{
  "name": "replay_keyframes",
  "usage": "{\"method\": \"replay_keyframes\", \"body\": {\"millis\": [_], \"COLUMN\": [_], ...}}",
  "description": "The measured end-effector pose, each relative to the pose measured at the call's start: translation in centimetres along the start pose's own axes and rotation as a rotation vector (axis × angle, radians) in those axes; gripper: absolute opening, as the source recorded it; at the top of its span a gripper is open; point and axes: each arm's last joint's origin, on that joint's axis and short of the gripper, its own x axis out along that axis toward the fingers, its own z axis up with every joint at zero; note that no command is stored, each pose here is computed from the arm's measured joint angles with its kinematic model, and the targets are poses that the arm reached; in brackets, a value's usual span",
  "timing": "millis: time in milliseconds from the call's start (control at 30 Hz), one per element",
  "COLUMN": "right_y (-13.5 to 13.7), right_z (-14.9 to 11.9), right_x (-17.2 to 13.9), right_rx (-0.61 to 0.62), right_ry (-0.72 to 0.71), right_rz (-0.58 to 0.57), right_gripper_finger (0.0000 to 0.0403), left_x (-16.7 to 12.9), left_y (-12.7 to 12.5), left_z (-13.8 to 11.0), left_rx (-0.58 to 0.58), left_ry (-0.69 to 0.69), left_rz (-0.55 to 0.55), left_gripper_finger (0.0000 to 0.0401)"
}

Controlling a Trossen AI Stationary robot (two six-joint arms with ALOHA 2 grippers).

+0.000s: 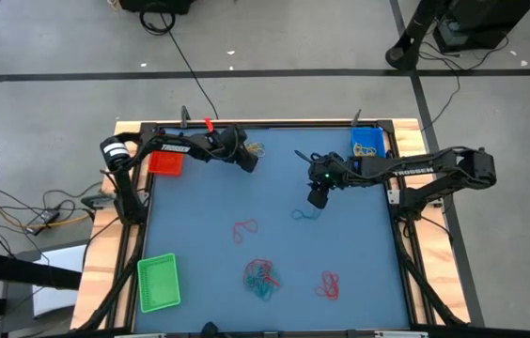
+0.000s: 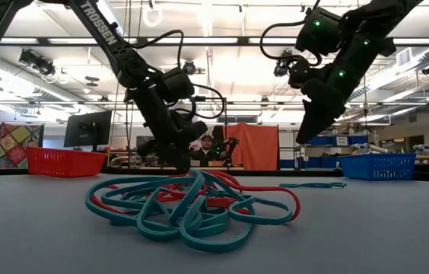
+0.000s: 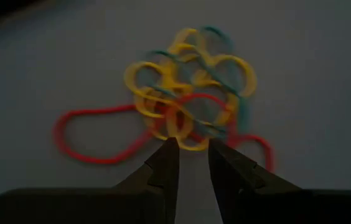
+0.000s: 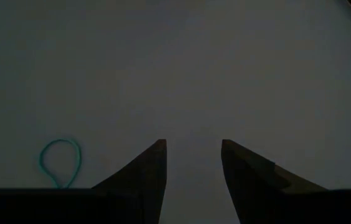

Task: Sort rubber bands into baskets
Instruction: Put the yellow rubber band into the blue basket

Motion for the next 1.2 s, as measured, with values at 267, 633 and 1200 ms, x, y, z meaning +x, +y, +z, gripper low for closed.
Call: {"method": "replay_keyframes", "body": {"millis": [267, 633, 1200], "right_y": [0.1, 0.7, 0.9], "right_z": [-0.1, -0.2, -0.3], "right_x": [0.0, -0.1, -0.2], "right_rx": [0.018, 0.008, 0.017], "right_ry": [0.004, 0.004, 0.014], "right_rz": [0.002, 0.017, 0.019], "right_gripper_finger": [0.0164, 0.0164, 0.0158], "left_x": [0.0, 0.9, 2.4], "left_y": [0.5, 0.4, 0.0], "left_z": [0.3, 0.1, -0.4], "left_rx": [0.005, 0.0, 0.079], "left_ry": [-0.02, -0.016, 0.037], "left_rz": [0.036, 0.005, -0.077], "left_gripper_finger": [0.0089, 0.0089, 0.0008]}}
